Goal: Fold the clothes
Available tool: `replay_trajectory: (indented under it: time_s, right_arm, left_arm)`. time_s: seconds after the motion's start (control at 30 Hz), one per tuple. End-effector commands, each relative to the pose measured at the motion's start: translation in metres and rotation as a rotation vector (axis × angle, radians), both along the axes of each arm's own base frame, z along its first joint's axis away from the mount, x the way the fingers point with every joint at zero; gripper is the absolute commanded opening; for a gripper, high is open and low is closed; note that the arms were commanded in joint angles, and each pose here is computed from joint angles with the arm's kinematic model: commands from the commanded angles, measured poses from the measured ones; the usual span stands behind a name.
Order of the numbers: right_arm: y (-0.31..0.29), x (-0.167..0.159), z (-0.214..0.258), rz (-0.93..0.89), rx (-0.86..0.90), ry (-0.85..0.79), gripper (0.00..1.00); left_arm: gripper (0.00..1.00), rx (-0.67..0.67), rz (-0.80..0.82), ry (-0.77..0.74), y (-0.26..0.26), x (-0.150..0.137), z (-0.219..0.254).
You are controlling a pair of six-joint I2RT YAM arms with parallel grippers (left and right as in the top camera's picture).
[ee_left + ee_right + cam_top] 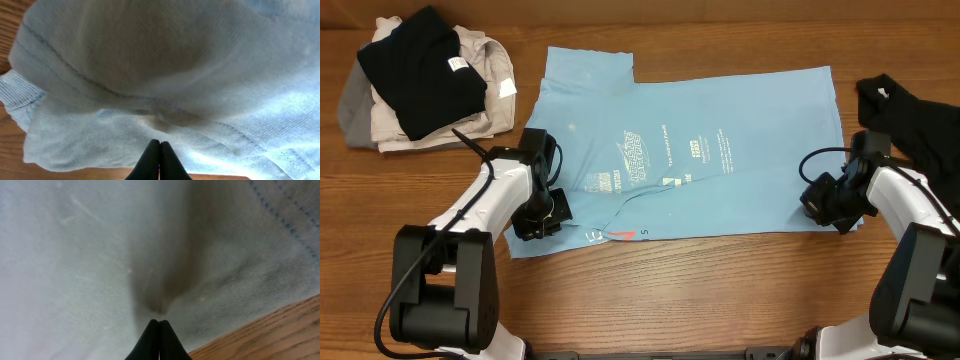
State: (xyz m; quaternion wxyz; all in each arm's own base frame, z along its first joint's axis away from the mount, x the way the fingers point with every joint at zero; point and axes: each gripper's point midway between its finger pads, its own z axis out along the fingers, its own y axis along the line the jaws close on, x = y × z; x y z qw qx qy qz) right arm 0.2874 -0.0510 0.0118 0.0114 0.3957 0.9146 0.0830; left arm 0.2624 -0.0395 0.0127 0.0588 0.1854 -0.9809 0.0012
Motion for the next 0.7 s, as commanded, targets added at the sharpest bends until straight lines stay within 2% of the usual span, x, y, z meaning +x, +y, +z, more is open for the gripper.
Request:
replay_trajectory:
  time_s: [0.0,0.4,0.67]
  right_arm:
    - [-0.003,-0.004,-0.008,-0.022,-0.016,0.028,0.04]
    - [-0.005,-0.008,-0.035,-0.077,-0.009,0.098,0.04]
    - [-0.029,-0.026,-0.035,-0.172,-0.044,0.160,0.04]
  left_arm:
    - [0.04,0.020,-0.001,0.006,0.004,-0.006,-0.002]
    - [0.04,0.017,0.044,0.061,0.008,-0.032,-0.023]
    - [0.04,0.063,0.183,0.134,0.046,-0.050,-0.021]
